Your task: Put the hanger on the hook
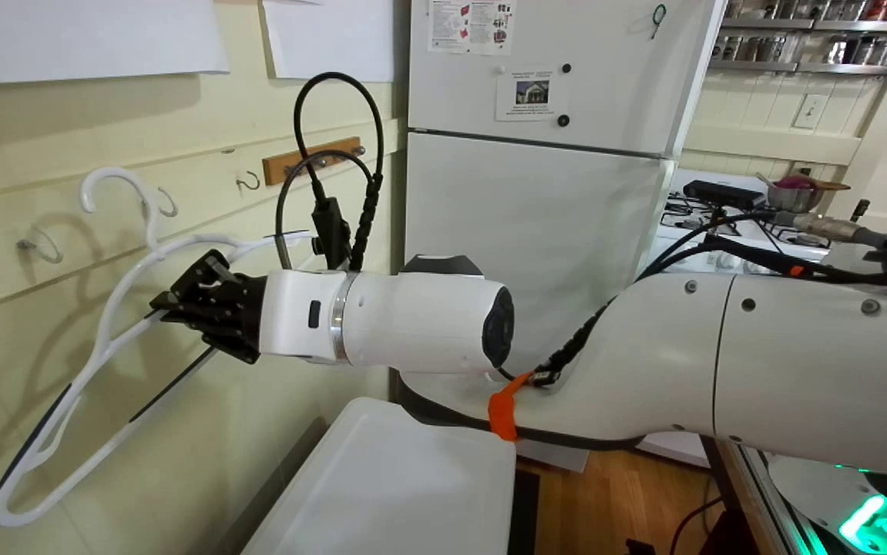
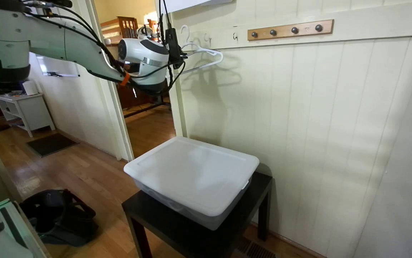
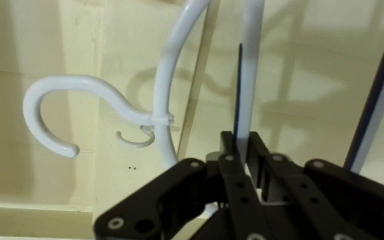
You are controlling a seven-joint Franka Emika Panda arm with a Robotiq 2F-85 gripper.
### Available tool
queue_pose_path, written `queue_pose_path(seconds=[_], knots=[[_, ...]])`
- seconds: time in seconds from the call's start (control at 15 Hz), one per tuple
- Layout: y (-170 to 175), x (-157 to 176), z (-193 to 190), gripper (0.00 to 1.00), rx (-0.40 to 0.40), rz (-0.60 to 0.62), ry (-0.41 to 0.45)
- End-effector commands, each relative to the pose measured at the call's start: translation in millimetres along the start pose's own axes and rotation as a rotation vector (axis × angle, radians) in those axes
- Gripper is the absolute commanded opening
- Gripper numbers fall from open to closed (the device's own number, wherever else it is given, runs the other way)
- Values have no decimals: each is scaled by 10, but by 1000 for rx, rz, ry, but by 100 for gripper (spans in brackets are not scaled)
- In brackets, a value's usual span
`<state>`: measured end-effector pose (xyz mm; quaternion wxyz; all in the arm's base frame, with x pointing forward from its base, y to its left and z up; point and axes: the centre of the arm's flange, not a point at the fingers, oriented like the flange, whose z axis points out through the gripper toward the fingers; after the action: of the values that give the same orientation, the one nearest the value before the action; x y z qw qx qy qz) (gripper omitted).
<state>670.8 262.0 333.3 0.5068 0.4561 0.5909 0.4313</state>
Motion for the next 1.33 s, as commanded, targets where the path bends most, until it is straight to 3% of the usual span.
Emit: queue_pose_path(seconds=[0.0, 0.8, 1.27], knots=[[88, 62, 208, 3, 44, -15, -2], [184, 241, 479, 3, 104, -25, 31], [148, 382, 629, 3, 180, -42, 54]])
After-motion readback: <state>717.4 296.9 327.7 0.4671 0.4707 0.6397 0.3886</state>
